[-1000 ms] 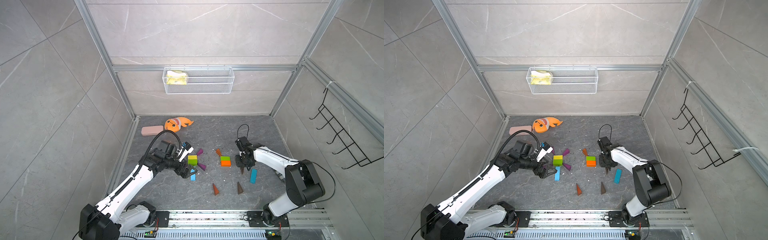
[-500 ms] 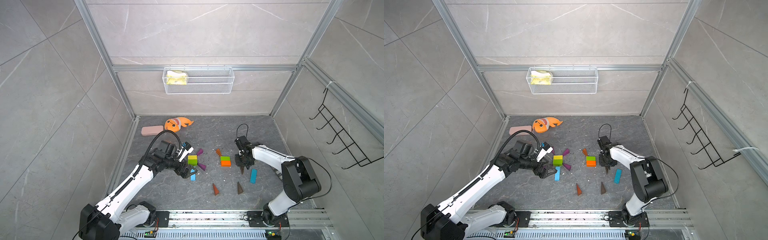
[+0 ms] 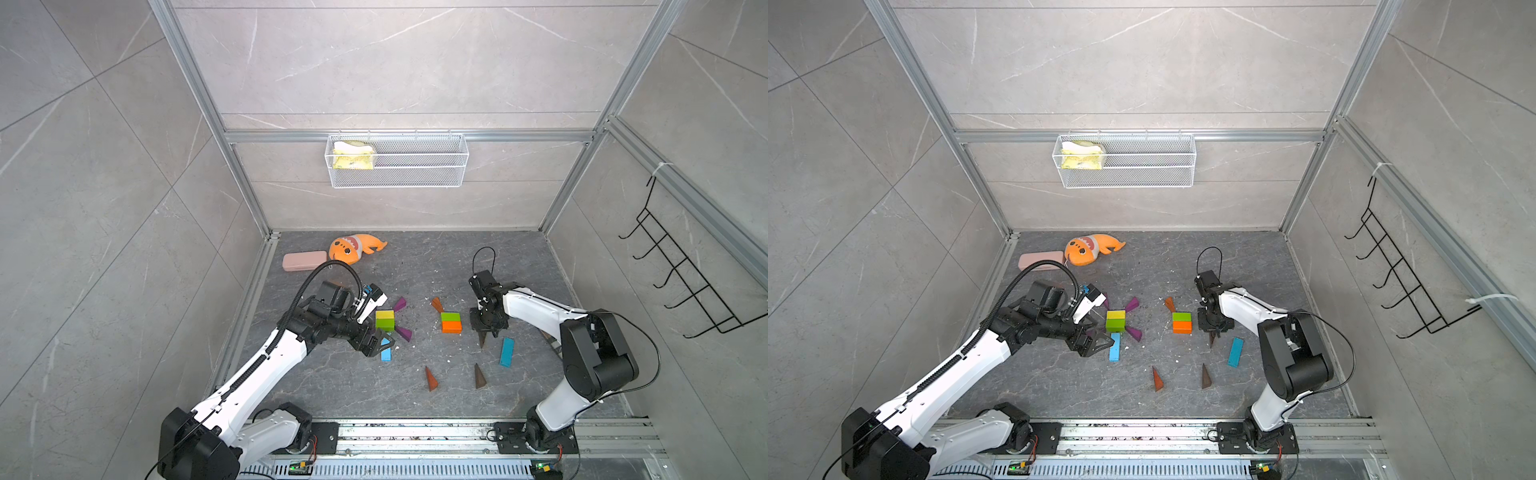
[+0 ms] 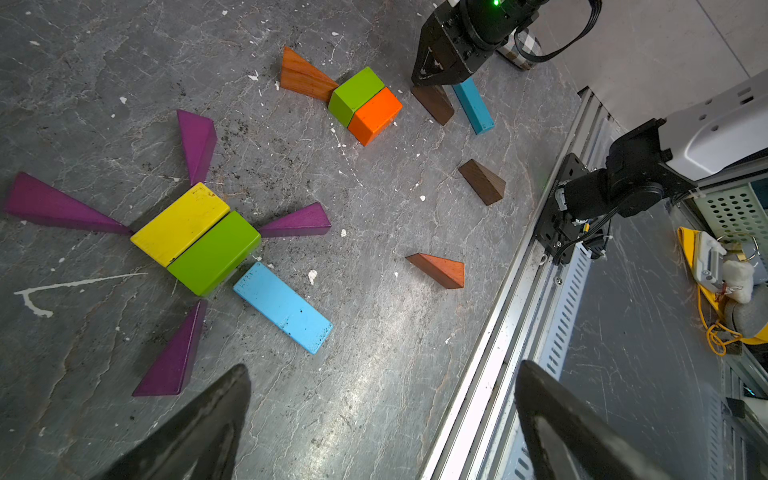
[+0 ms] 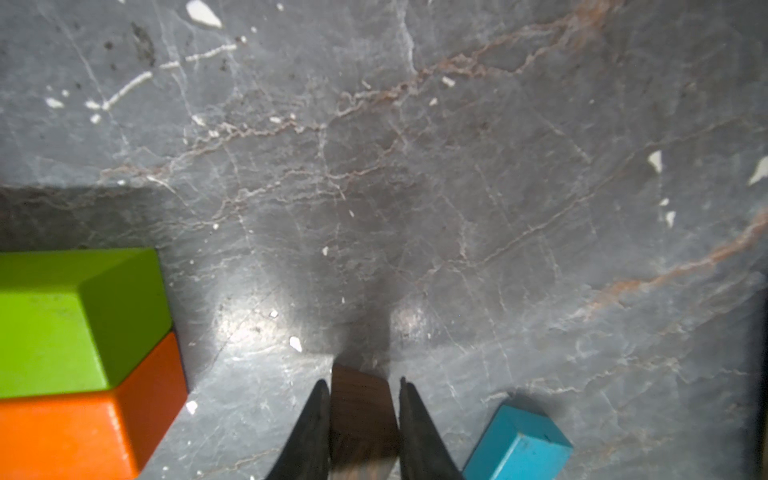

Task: Assemble a small pinwheel with building blocks
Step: Pick up the building block from the center of the board.

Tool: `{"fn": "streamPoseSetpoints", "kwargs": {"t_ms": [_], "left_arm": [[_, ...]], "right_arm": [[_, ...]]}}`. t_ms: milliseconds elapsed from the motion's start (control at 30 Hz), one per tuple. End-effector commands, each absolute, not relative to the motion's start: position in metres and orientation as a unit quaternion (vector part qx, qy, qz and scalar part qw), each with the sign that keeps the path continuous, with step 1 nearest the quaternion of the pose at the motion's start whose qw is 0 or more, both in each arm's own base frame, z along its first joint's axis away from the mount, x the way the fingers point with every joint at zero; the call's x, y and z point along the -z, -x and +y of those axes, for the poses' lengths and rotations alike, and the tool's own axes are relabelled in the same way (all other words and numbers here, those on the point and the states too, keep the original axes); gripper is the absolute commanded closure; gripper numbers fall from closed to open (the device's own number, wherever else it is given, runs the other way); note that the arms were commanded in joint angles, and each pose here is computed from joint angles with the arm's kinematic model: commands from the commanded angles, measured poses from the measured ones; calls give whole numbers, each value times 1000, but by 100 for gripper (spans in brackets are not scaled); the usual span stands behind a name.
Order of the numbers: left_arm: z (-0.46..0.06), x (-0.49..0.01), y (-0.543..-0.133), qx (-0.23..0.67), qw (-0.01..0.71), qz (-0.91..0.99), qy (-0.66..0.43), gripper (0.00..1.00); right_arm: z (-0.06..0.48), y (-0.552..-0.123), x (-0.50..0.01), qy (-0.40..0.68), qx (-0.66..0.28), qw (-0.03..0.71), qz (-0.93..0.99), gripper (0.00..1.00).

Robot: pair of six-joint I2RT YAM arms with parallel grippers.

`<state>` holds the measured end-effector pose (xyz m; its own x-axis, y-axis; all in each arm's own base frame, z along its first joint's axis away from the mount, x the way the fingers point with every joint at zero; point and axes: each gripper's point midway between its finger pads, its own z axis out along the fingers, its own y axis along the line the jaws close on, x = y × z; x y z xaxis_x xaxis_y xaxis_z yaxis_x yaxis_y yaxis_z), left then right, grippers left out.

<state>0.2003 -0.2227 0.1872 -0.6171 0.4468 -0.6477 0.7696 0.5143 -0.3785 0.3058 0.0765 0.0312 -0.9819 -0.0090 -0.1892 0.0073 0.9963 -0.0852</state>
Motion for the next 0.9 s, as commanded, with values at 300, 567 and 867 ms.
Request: {"fn": "streamPoseSetpoints", "kwargs": {"t_ms": [300,567,867], "left_arm": [[-222,-196,-208,316,257,837,-366,0],[-223,-204,-204,327,270,827,-369,0],[-224,-203,-205,329,266,827,-371,0]], "right_arm": [[81,-328,-54,-111,23,126,986,77],[88,-365,-54,-137,32,128,982,78],[90,-383,-54,-137,40,125,982,78]]}}
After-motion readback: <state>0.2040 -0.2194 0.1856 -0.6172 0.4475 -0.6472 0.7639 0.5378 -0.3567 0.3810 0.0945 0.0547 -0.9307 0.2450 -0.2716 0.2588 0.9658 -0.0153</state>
